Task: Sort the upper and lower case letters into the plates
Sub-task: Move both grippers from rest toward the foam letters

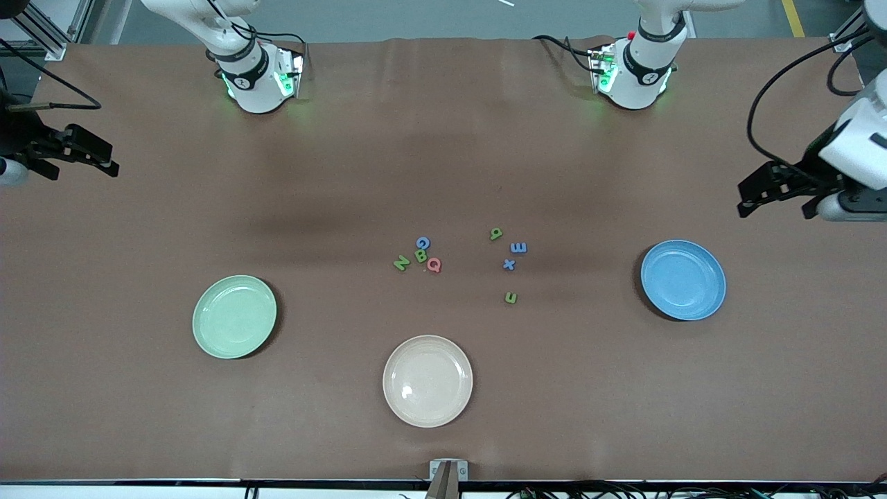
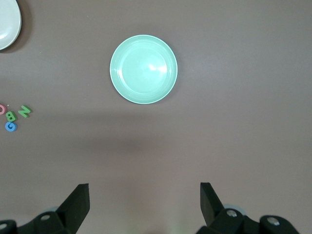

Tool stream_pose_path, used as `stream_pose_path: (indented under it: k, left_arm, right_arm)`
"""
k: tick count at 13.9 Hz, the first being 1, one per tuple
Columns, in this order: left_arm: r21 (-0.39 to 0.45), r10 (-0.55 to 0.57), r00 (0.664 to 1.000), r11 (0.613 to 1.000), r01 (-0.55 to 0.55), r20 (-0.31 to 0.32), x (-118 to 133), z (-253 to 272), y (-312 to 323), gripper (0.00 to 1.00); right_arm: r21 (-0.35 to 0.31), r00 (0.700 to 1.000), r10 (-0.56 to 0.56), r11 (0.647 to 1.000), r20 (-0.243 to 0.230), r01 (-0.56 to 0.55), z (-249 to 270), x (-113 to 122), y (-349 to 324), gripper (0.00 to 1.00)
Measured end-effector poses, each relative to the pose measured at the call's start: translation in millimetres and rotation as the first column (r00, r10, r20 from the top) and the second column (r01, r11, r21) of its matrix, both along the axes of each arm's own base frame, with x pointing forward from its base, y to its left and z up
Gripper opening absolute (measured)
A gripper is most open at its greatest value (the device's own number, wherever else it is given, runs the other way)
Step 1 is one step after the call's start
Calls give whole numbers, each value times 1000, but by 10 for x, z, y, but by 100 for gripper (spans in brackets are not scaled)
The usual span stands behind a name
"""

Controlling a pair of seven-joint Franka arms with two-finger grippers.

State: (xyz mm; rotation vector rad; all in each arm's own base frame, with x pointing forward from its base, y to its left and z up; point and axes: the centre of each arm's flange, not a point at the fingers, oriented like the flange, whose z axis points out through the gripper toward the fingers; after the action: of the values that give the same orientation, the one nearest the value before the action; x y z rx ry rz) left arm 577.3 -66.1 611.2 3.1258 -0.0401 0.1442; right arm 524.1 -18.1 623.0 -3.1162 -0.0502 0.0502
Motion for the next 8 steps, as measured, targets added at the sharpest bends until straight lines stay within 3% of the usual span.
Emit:
stream_pose_path:
  k: [8]
  left_arm:
    - [-5, 59, 997, 998, -59, -48, 68, -260, -320, 100]
  right_arm:
    - [0, 1000, -3, 1000, 7, 3, 42, 0, -10, 100]
